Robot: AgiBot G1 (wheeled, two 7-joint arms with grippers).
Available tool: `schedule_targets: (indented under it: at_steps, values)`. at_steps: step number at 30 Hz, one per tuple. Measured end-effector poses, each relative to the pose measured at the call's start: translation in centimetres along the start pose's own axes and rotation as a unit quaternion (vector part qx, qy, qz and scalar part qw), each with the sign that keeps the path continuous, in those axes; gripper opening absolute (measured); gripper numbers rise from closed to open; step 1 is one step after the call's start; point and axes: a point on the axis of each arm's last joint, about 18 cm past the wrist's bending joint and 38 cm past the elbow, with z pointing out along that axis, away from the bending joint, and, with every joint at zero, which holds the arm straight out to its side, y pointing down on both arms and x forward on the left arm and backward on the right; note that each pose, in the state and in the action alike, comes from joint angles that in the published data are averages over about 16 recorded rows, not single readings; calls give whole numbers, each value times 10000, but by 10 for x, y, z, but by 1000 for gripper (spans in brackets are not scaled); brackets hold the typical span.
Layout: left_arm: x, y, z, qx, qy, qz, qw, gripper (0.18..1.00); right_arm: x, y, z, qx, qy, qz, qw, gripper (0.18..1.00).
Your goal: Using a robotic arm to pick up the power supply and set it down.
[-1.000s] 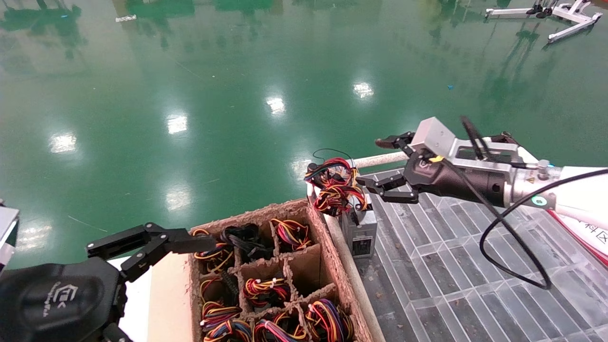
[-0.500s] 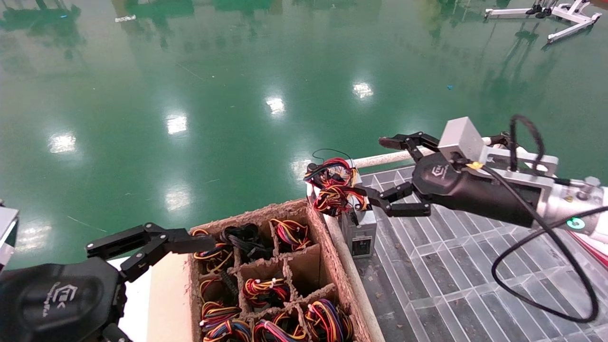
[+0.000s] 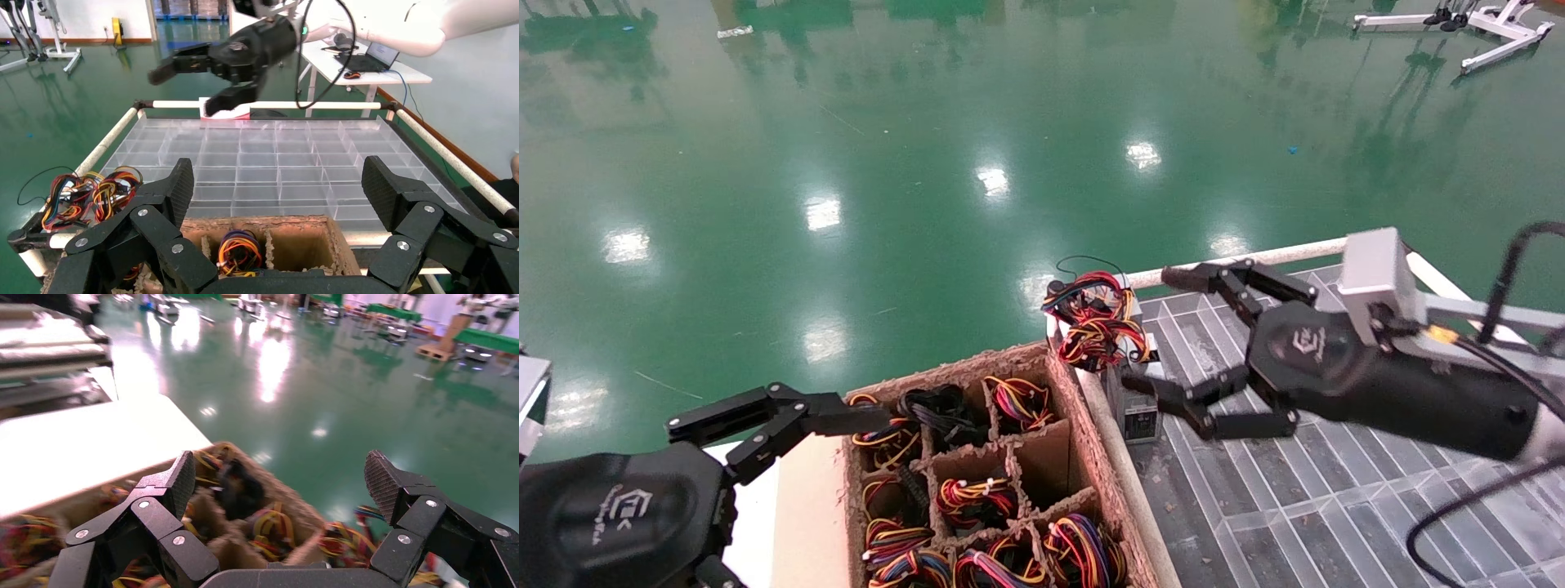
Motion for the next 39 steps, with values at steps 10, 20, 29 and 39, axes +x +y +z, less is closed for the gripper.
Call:
schedule_targets:
  at_steps: [10, 20, 29, 39]
  values:
    - [0, 0, 0, 0, 0, 0, 10000, 1000, -48, -20, -15, 231, -654, 343, 9970, 1001]
    - [0, 0, 0, 0, -1, -1, 10000, 1000, -92, -37, -27, 315, -1298, 628, 9890, 1001]
    - [0, 0, 0, 1, -4, -2, 10000, 1000, -104, -42, -30, 329, -1479, 691, 9860, 1001]
    - [0, 0, 0, 1, -3, -2, 10000, 1000, -99, -39, -29, 319, -1400, 679, 9873, 1001]
